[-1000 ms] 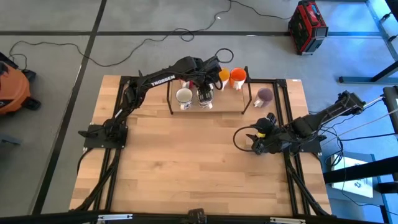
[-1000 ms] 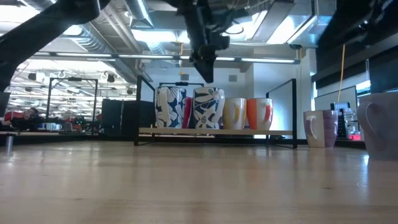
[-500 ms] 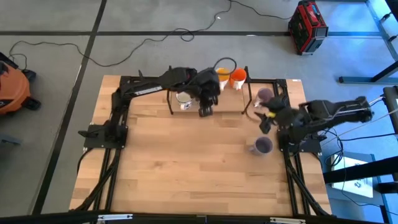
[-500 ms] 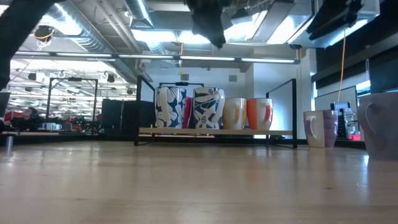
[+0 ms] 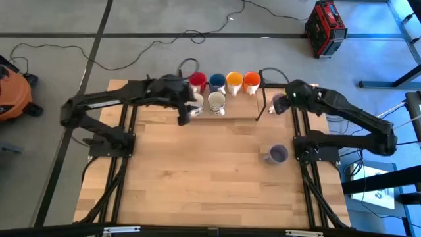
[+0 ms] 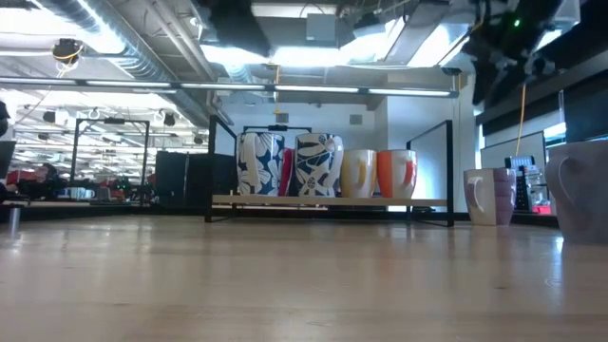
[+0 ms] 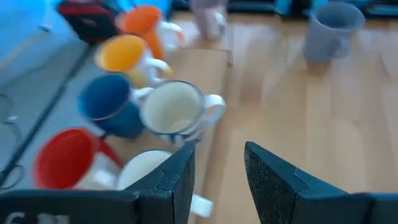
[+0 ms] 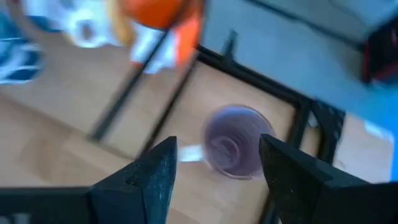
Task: Place coffee mugs
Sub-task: Put the violet mug on the shelf
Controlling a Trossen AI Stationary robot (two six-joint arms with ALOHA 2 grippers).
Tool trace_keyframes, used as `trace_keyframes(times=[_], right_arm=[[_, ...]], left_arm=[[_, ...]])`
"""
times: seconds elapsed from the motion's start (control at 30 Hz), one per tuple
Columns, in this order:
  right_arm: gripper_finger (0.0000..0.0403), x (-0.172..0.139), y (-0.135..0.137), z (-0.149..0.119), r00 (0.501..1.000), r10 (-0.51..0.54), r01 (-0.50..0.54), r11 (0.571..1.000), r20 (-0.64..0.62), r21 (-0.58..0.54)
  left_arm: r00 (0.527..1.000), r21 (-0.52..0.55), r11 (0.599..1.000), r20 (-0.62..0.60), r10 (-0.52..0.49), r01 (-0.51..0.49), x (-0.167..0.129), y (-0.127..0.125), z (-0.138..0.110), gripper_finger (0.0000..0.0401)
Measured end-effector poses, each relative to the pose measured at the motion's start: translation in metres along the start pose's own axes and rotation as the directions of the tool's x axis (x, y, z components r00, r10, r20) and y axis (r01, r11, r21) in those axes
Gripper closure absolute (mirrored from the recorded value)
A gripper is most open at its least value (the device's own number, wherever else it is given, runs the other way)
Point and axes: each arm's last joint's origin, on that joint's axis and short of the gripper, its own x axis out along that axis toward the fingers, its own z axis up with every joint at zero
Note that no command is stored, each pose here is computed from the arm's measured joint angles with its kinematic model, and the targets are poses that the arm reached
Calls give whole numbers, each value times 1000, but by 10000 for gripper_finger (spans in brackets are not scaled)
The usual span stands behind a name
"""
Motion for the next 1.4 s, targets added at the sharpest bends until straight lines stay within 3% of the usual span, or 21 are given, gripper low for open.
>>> trace_keyframes(times=[0.13,0.33,0.63,0.9,1.4], right_arm=[[189,21,-16,9,993,-11,17,999,-117,48],[189,52,-33,19,969,-80,104,990,-232,92],[189,67,-28,20,953,-92,137,981,-289,139],[189,88,-28,-6,888,-127,193,975,-441,109],[189,113,-28,-30,897,-154,280,923,-413,265]], left_arm=[[996,-23,997,48,71,-70,-15,4,-16,268],[996,-51,996,44,78,-75,-18,4,-22,268],[997,-26,998,32,66,-65,-11,0,-22,268],[997,-32,997,28,66,-65,-11,0,-22,268],[996,-35,997,51,68,-66,-11,1,-20,268]])
